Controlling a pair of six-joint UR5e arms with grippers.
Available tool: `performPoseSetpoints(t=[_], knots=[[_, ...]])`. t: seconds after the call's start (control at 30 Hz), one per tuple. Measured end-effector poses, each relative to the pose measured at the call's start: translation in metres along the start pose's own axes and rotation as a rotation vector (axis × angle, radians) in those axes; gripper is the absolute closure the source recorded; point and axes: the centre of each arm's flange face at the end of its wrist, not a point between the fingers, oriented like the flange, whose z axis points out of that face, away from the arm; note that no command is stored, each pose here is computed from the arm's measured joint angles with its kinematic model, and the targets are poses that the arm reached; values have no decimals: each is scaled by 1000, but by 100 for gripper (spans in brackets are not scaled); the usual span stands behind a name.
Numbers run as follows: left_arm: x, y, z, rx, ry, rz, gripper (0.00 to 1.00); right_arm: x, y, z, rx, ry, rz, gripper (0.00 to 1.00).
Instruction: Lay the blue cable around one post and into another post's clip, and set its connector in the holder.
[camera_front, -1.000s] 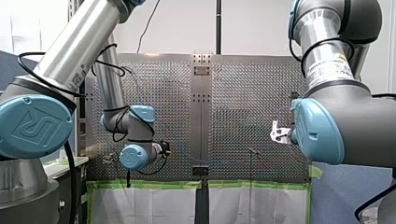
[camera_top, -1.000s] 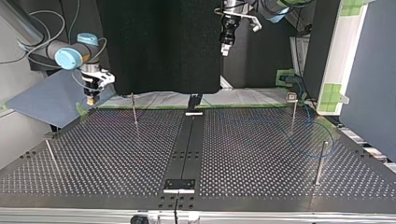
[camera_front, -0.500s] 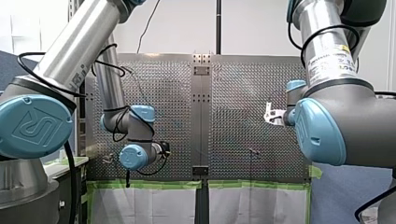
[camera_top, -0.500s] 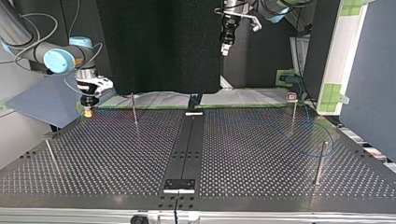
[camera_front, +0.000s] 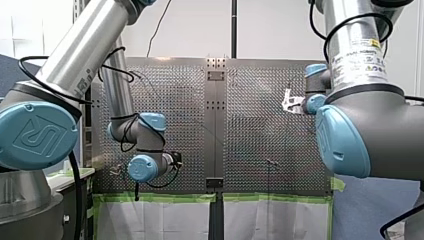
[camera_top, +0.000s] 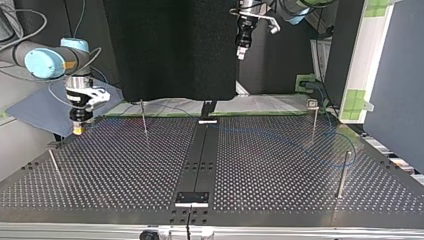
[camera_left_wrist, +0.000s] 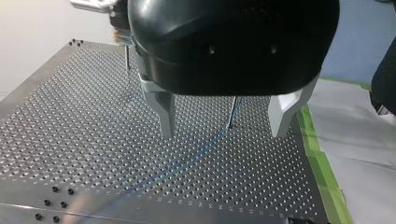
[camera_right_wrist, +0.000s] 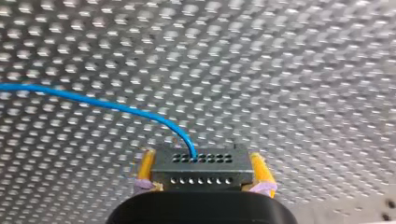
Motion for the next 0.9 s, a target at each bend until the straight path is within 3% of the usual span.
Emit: performPoseSetpoints(t=[0.2,0.37,0.53,0.9], knots=[[0,1,1,-4,0,2,0,37,-4,-6,-16,33,-7,100],[0,1,1,-6,0,2,0,59,-2,-14,-50,50,-17,100],[0,2,2,-9,0,2,0,63,3,-17,-69,45,-34,100],[0,4,3,-12,0,4,0,43,29,-17,-133,30,-38,100]])
